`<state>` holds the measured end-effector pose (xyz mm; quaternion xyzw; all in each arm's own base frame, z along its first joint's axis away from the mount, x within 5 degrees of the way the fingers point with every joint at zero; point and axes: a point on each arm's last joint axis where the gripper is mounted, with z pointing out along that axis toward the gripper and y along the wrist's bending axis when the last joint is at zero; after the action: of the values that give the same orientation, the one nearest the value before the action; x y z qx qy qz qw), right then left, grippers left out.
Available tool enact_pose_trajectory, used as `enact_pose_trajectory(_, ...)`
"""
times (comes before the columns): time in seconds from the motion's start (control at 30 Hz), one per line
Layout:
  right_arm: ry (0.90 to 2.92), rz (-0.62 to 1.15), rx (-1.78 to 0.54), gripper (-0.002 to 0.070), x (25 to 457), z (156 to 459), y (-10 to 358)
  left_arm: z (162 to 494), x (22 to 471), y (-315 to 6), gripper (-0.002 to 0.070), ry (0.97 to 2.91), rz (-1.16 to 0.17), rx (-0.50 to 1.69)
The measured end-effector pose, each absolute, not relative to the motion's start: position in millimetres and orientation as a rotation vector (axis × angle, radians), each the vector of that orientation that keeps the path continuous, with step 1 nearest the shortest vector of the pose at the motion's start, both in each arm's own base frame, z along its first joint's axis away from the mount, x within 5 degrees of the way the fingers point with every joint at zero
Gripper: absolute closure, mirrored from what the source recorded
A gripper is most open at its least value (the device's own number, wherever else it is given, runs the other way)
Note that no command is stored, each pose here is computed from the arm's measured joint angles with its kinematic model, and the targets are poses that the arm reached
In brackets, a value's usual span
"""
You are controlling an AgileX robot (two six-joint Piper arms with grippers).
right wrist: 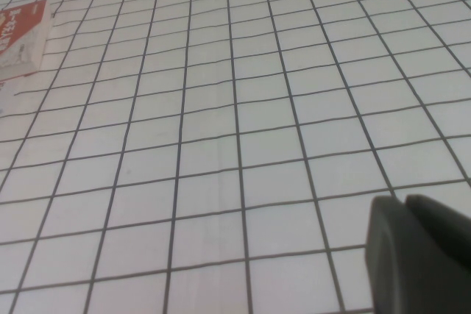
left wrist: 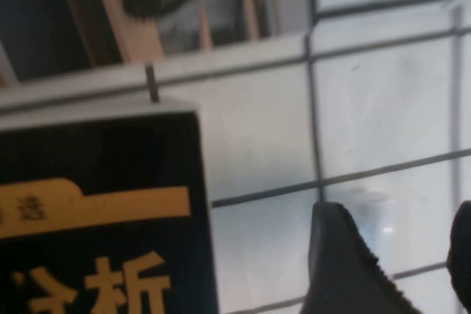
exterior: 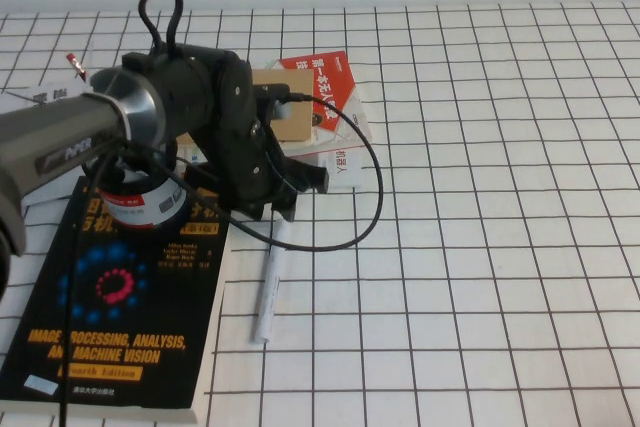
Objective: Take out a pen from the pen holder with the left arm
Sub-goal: 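Take a marker out of the pen holder and lay it on the table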
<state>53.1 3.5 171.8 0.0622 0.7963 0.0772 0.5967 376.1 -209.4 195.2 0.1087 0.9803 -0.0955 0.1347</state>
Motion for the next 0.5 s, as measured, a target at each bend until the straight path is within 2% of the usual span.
enact_pose_trajectory(0.17, 1.848, 0.179, 0.144, 0.0692, 53, 172, 4, 256, 362, -213, 0.0393, 2.641, -0.269, 0.401)
enact_pose_trajectory(0.33, 1.848, 0.179, 0.144, 0.0693, 53, 172, 4, 323, 324, -218, 0.0409, 2.395, -0.301, 0.566)
enact_pose_trajectory(0.4, 1.848, 0.179, 0.144, 0.0693, 53, 172, 4, 341, 305, -214, 0.0455, 2.3, -0.31, 0.617)
enact_pose_trajectory(0.5, 1.848, 0.179, 0.144, 0.0693, 53, 172, 4, 350, 279, -201, 0.0587, 2.167, -0.303, 0.658)
